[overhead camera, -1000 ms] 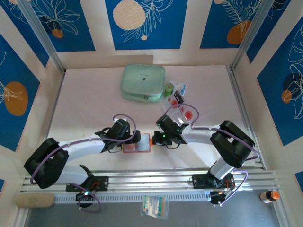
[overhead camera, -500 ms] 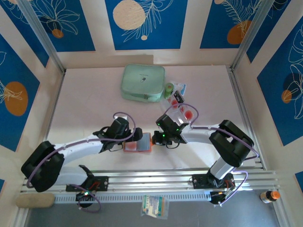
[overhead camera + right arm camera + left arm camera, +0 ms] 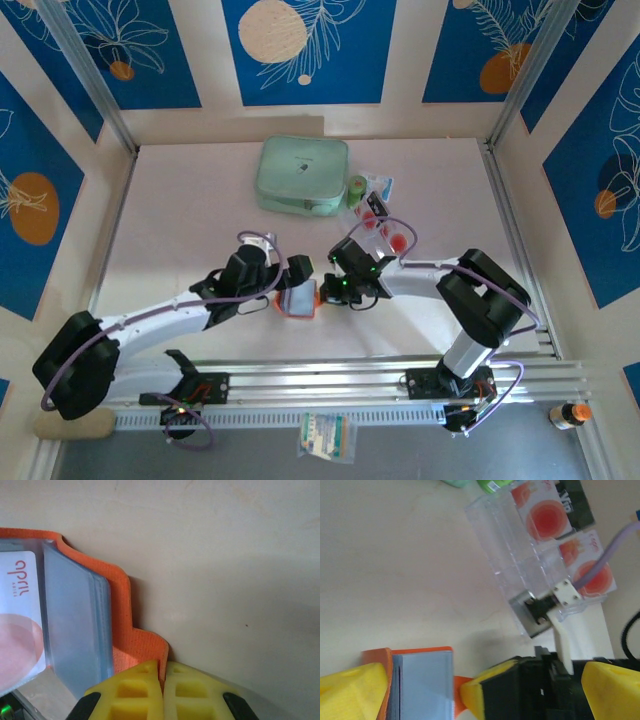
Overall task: Put the credit cards into the card holder
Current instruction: Close the card holder at the center of the table.
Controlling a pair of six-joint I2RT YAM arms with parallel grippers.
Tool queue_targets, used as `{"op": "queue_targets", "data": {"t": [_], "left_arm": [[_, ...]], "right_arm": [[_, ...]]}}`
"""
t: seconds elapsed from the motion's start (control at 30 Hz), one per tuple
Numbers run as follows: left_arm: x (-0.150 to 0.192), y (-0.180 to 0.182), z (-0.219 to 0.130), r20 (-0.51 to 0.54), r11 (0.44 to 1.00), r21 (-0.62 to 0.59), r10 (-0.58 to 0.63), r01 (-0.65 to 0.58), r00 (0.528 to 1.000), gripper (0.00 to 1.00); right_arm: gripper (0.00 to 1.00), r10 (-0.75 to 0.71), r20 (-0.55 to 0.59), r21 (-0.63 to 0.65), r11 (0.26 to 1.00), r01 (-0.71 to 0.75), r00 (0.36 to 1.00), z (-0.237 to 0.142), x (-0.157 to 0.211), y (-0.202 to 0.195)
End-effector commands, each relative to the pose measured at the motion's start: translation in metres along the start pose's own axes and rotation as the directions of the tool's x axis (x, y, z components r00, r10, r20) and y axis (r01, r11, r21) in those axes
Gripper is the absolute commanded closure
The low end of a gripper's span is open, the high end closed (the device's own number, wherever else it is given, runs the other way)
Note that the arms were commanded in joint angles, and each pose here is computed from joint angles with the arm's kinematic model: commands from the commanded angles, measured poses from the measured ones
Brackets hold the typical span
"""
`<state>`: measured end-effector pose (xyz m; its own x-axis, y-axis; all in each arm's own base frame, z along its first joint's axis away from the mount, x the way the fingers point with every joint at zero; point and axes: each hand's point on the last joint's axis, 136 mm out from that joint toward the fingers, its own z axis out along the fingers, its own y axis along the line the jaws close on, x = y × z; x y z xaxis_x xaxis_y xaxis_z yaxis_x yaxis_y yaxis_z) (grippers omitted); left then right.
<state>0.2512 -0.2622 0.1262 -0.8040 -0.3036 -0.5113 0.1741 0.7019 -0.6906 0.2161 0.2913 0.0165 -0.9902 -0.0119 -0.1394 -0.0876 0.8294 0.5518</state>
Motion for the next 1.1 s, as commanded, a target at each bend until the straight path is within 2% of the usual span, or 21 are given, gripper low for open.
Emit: {"op": "queue_targets", "data": {"t": [0.0,0.13,0.23,0.3,0.33,0.57,0.87,0.97,1.07], "left_arm": [[0.000,-0.025,0.007,-0.007,0.997,0.076,-0.014,0.014,1.000,0.00],[0.010,-0.020,0.015,-0.015,0.998,0.056,-0.022,0.022,1.000,0.00],[0.019,-0.013,0.021,-0.021,0.999,0.036,-0.029,0.029,0.999,0.00],[0.024,-0.010,0.024,-0.022,0.999,0.022,-0.025,0.025,0.999,0.00],[0.026,-0.008,0.025,-0.022,1.000,0.015,-0.026,0.026,0.999,0.00],[0.036,0.002,0.033,-0.030,1.000,-0.025,-0.018,0.017,0.999,0.00],[0.066,0.035,0.048,-0.067,0.993,-0.116,-0.020,0.012,0.998,0.00],[0.067,0.034,0.051,-0.064,0.994,-0.109,-0.030,0.023,0.997,0.00],[0.054,0.019,0.047,-0.042,0.996,-0.086,-0.009,0.005,0.999,0.00]], "right_arm": [[1.00,-0.020,0.036,-0.049,0.999,0.022,0.999,0.006,-0.019,0.013],[0.98,-0.021,0.052,-0.072,0.997,0.025,0.998,-0.004,-0.033,0.018],[0.79,-0.007,0.071,-0.078,0.997,0.012,0.997,-0.017,-0.043,0.014],[0.70,0.015,0.083,-0.083,0.997,-0.008,0.996,-0.027,-0.048,0.008],[0.69,0.027,0.090,-0.086,0.996,-0.019,0.996,-0.034,-0.051,0.005],[0.67,0.085,0.131,-0.082,0.994,-0.075,0.988,-0.067,-0.053,-0.012],[0.67,0.150,0.182,-0.072,0.988,-0.139,0.972,-0.094,-0.048,-0.029],[0.67,0.164,0.184,-0.079,0.985,-0.151,0.969,-0.097,-0.047,-0.033],[0.67,0.153,0.176,-0.096,0.986,-0.138,0.972,-0.099,-0.044,-0.030]]}}
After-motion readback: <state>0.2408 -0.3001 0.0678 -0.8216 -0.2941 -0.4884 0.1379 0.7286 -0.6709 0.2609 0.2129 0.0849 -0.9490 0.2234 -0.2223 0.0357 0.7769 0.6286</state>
